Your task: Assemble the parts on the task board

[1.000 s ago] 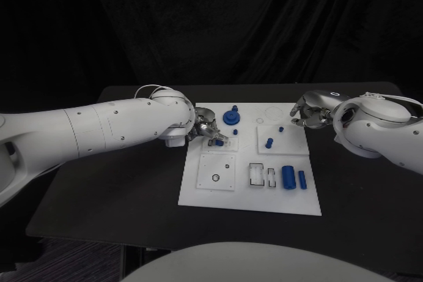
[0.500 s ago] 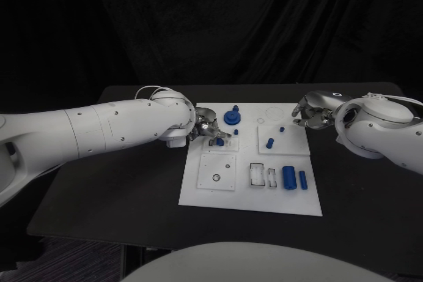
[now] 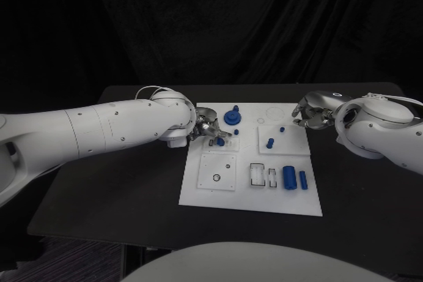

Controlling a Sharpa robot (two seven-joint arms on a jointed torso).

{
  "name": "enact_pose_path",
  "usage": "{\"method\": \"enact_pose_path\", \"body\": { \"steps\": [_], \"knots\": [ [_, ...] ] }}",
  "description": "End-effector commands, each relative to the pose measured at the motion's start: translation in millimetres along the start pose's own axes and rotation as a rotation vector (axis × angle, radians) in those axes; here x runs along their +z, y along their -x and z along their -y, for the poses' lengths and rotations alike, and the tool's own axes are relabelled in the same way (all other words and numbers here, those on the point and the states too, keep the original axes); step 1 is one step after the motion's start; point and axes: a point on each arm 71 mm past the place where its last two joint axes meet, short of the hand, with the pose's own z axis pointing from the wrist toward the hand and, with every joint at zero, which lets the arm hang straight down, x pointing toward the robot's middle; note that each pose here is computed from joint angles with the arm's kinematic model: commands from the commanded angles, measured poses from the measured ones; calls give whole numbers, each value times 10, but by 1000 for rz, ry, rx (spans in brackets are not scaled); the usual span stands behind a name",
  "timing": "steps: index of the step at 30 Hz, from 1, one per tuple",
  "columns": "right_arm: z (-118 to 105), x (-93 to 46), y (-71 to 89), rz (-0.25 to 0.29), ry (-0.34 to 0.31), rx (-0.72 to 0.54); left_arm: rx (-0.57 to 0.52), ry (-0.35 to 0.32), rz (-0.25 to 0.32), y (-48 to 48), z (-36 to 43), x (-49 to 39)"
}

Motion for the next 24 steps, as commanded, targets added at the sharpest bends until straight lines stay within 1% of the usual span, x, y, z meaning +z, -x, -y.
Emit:
{"method": "enact_pose_path", "body": {
  "steps": [1, 13, 24],
  "knots": [
    [12, -3, -14, -7, -16, -4, -8, -23, 7, -8, 28, 4],
    [5, 0, -14, -7, -14, -4, -9, -20, 8, -7, 22, 6],
    [-2, 4, -16, -8, -13, -4, -7, -23, 6, -13, 33, 12]
  ]
}}
